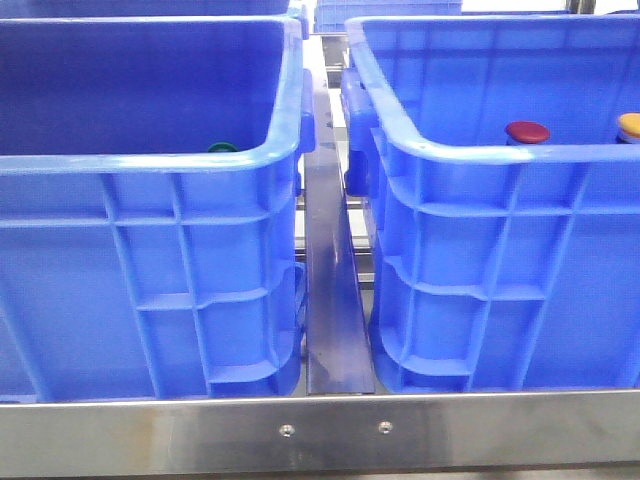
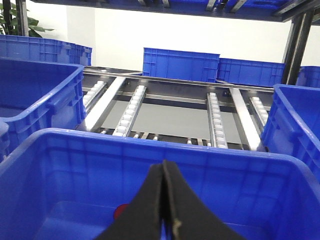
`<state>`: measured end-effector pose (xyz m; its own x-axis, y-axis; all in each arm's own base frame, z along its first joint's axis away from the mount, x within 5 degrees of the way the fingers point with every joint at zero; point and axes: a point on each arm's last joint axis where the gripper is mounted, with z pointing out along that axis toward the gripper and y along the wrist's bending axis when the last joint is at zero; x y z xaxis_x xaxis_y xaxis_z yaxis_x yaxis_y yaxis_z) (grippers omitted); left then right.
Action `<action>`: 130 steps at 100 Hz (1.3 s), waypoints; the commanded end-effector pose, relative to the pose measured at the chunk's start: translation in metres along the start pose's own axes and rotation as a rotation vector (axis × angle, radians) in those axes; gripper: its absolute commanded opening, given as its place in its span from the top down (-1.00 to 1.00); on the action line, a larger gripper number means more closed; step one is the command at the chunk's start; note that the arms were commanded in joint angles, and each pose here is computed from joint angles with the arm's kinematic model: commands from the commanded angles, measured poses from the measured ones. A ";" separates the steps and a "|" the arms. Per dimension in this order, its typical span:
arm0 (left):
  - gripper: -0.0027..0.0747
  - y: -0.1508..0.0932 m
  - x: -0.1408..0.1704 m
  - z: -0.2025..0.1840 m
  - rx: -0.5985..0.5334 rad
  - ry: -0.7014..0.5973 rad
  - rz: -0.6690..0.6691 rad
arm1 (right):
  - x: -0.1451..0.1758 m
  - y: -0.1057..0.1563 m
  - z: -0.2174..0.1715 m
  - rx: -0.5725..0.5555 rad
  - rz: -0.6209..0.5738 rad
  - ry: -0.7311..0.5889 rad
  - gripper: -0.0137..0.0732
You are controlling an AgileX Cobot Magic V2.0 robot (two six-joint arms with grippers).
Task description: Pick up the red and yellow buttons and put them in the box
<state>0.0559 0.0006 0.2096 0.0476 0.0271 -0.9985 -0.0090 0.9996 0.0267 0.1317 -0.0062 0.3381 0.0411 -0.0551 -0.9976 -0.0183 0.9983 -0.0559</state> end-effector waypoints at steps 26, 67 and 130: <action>0.98 -0.001 -0.002 -0.002 0.006 -0.085 -0.017 | -0.011 0.001 -0.001 -0.018 0.073 -0.053 0.85; 0.98 -0.001 -0.002 -0.002 0.006 -0.085 -0.017 | -0.011 0.001 -0.001 -0.018 0.073 -0.053 0.85; 0.98 -0.001 -0.002 -0.002 0.006 -0.085 -0.017 | -0.010 0.010 -0.005 -0.100 0.039 -0.024 0.85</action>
<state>0.0559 0.0006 0.2096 0.0476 0.0271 -0.9985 -0.0090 0.9996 0.0267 0.1308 -0.0035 0.3384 0.0427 -0.0170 -0.9989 -0.0479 0.9987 -0.0191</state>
